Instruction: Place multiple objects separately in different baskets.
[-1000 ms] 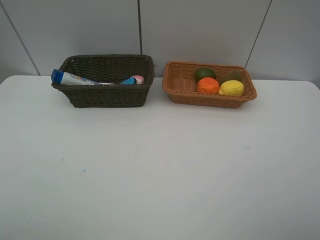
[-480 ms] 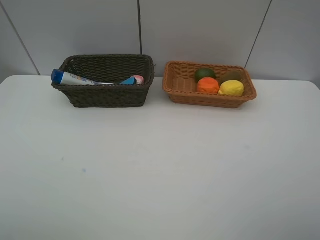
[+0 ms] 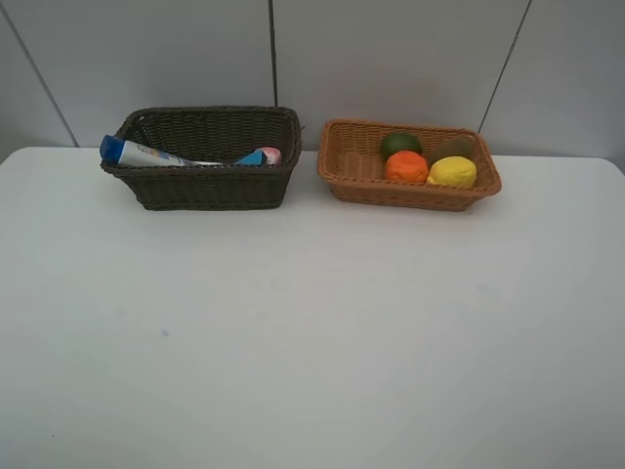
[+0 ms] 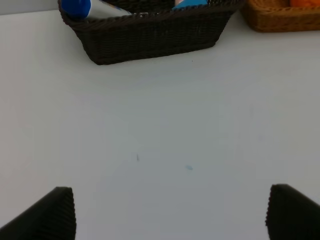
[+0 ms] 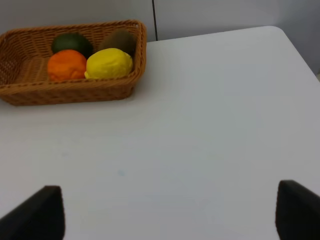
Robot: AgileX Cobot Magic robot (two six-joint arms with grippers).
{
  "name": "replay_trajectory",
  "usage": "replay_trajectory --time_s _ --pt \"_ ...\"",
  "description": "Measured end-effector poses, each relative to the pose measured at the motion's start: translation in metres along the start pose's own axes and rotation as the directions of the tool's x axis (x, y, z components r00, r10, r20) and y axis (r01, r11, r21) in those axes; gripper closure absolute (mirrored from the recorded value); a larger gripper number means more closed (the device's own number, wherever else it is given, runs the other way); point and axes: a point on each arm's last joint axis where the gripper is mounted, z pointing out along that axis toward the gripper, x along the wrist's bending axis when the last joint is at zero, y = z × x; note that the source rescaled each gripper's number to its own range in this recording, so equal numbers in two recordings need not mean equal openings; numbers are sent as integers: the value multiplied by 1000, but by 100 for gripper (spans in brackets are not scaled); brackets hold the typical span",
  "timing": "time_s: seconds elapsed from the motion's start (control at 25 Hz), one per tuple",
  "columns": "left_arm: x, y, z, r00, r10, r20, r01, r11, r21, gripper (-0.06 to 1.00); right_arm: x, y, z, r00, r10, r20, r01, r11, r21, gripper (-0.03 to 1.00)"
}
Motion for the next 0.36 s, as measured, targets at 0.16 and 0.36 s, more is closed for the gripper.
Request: replay_trajectory --time_s 0.16,0.36 --pt "0 0 0 1000 0 0 0 1000 0 -6 0 0 0 1000 0 0 0 1000 0 -3" --pt "0 0 0 1000 0 0 0 1000 0 -6 0 0 0 1000 0 0 0 1000 0 -3"
